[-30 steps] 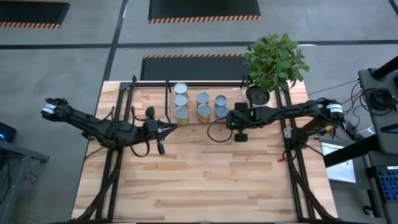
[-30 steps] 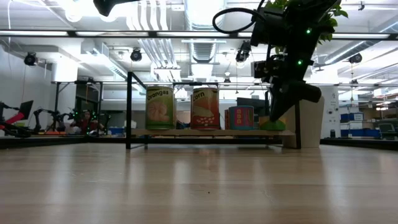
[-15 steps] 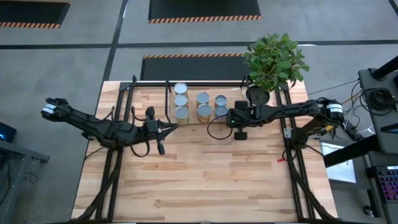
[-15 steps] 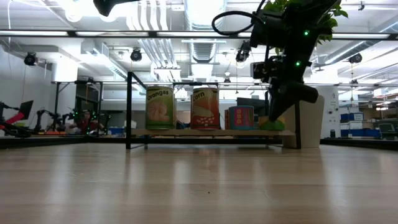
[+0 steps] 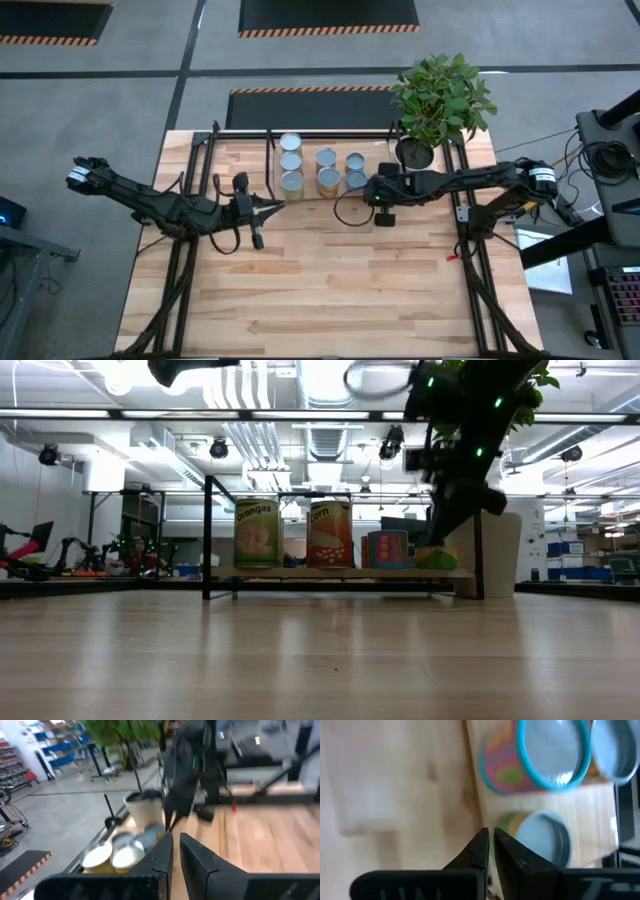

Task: Pick and place cans onto a shelf
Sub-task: Return to Home Position

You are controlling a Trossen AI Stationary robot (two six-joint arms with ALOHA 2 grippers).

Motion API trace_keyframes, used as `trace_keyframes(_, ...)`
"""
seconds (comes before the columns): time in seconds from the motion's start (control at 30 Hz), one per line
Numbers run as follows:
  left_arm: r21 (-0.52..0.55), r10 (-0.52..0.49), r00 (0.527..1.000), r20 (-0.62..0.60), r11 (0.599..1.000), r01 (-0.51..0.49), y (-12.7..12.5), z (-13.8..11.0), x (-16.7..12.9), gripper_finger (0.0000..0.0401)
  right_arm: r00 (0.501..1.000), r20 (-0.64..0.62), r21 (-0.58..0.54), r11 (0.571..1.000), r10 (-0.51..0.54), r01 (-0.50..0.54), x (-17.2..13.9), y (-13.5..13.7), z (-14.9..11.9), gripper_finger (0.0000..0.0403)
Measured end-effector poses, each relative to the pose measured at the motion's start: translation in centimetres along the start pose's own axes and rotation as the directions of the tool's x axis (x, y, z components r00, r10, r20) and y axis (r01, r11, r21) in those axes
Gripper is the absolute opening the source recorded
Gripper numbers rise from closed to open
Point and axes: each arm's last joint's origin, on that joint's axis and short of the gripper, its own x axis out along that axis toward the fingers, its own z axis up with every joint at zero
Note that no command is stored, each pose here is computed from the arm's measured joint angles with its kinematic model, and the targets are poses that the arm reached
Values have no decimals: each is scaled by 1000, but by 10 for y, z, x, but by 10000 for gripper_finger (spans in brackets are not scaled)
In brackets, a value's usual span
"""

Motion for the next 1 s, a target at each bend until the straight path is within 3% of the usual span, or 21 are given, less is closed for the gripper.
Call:
trace_keyframes(0.13, 68, -53, 995, -84, 996, 59, 0, -7, -18, 15, 988, 152, -12, 1000, 27, -26, -25, 19, 6, 18)
trace_keyframes(0.27, 87, -167, 981, -98, 981, 176, -1, -11, -45, 15, 918, 387, -71, 996, 84, -61, -52, 44, 1, 18)
trace_keyframes(0.4, 117, -316, 946, -72, 939, 322, -5, -29, -69, 15, 778, 616, -127, 990, 126, -60, -68, 60, -19, 18)
trace_keyframes(0.53, 112, -388, 922, 11, 917, 384, -3, -44, -83, 15, 576, 802, -163, 986, 160, -48, -75, 62, -42, 18)
trace_keyframes(0.6, 123, -391, 918, 64, 916, 382, 1, -50, -86, 15, 516, 840, -171, 984, 168, -42, -79, 58, -52, 18)
trace_keyframes(0.8, 126, -374, 908, 187, 926, 355, 13, -66, -92, 15, 432, 889, -146, 988, 153, -49, -92, 46, -74, 18)
trace_keyframes(1.0, 70, -349, 899, 264, 937, 343, 26, -82, -98, 12, 391, 910, -136, 990, 138, -34, -91, 42, -92, 18)
